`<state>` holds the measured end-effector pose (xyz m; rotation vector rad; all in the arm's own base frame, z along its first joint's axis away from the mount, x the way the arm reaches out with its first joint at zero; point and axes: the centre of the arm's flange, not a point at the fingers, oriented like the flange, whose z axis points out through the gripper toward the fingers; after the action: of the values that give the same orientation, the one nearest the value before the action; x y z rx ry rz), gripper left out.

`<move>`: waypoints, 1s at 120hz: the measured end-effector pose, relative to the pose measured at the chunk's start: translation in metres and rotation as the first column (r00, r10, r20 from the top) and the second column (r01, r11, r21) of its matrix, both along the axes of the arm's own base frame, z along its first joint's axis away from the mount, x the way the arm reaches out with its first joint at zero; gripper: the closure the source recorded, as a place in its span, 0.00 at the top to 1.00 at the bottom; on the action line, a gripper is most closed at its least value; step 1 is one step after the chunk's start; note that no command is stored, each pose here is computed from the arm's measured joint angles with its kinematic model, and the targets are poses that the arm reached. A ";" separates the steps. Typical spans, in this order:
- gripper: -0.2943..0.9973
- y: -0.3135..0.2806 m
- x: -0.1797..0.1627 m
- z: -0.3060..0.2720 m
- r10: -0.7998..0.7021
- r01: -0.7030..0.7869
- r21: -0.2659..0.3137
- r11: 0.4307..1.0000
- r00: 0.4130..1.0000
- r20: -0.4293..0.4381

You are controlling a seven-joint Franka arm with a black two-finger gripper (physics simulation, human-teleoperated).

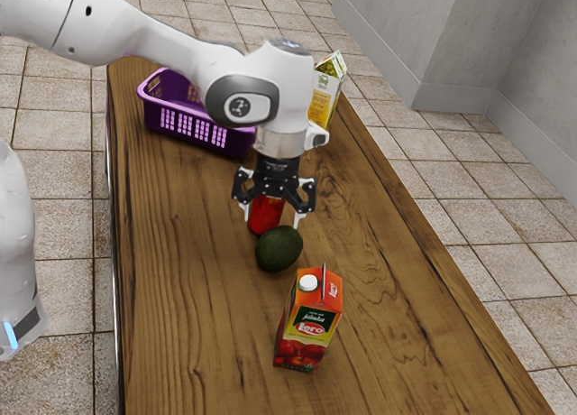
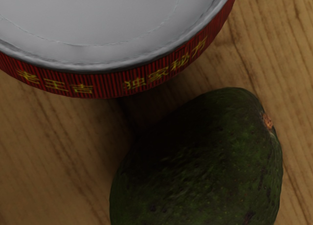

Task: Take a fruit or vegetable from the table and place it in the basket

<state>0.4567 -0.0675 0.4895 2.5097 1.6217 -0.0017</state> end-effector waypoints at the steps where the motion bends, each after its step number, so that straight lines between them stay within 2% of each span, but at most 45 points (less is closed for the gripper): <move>1: 0.77 0.000 0.000 0.000 0.000 0.000 0.000 1.000 1.000 -0.001; 120: 0.77 0.003 0.035 -0.055 -0.017 0.016 -0.038 0.999 0.999 -0.046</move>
<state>0.4915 -0.0649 0.4349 2.5125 1.6024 -0.0915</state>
